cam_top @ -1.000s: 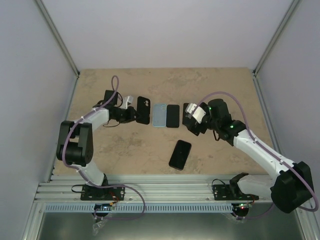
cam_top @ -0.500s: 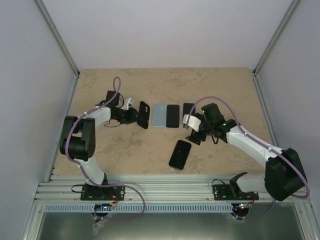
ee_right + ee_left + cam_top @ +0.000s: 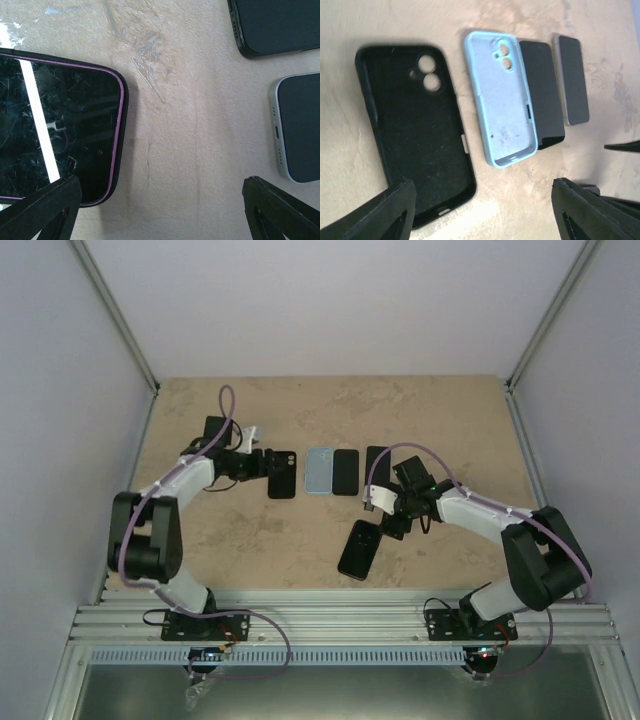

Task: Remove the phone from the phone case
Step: Place the phone case at the center of the board, then pick up the phone at the center of the board.

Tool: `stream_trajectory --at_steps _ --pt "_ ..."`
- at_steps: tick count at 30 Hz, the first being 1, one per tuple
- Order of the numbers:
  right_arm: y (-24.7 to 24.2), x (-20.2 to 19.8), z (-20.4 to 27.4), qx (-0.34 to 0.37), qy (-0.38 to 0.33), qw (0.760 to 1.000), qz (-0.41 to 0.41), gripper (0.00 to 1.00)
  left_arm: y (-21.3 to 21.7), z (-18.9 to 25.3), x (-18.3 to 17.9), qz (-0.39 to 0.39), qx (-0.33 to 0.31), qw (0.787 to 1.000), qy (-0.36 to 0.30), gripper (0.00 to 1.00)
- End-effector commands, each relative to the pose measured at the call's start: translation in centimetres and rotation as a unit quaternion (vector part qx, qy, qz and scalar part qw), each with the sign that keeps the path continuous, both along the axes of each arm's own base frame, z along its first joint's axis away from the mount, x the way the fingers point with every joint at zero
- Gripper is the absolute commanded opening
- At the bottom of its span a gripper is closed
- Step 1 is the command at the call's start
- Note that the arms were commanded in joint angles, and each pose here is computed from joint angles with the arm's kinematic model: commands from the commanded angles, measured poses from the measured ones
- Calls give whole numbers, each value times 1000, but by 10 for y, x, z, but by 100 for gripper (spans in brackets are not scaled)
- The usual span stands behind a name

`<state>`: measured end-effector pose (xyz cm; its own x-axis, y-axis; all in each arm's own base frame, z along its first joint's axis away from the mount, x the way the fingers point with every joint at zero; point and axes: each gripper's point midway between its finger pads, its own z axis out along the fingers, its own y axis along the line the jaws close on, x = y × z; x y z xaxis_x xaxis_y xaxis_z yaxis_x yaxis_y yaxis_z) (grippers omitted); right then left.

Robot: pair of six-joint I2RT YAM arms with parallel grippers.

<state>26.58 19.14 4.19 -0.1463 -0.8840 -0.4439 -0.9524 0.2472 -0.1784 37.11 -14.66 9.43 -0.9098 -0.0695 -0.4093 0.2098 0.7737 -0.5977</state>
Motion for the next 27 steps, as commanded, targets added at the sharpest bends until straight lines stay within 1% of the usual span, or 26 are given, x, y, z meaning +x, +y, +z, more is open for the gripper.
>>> stream_trajectory --at_steps 1,4,7,9,11,13,18,19,20,23,25,27 --pt "-2 0 -12 -7 8 1000 3 89 -1 32 -6 -37 48 994 -91 82" --pt "-5 -4 -20 -16 16 1000 3 89 -16 36 -29 -90 86 986 -112 86" --pt "-7 -7 -27 -22 23 999 3 89 -44 43 -63 -187 113 964 -151 91" --pt "-8 -8 -28 -22 29 999 -1 89 -59 45 -85 -240 130 945 -178 99" --pt "-6 -7 -24 -14 33 999 -8 89 -74 47 -101 -268 141 934 -191 99" --pt "-4 -2 -14 5 36 999 -22 89 -94 46 -121 -287 135 930 -187 99" --pt "1 13 24 75 37 995 -61 90 -139 44 -161 -318 109 923 -186 99" --pt "0 15 30 85 36 994 -67 90 -148 41 -167 -308 102 929 -178 99" --pt "-1 18 36 93 32 992 -75 90 -156 35 -173 -303 106 932 -169 99" --pt "-9 28 55 117 10 987 -106 92 -176 11 -183 -281 157 935 -147 99" --pt "-16 36 69 138 -5 982 -132 93 -184 3 -178 -256 181 938 -145 100" --pt "-24 45 85 163 -21 973 -162 94 -192 -3 -174 -234 189 945 -130 100"
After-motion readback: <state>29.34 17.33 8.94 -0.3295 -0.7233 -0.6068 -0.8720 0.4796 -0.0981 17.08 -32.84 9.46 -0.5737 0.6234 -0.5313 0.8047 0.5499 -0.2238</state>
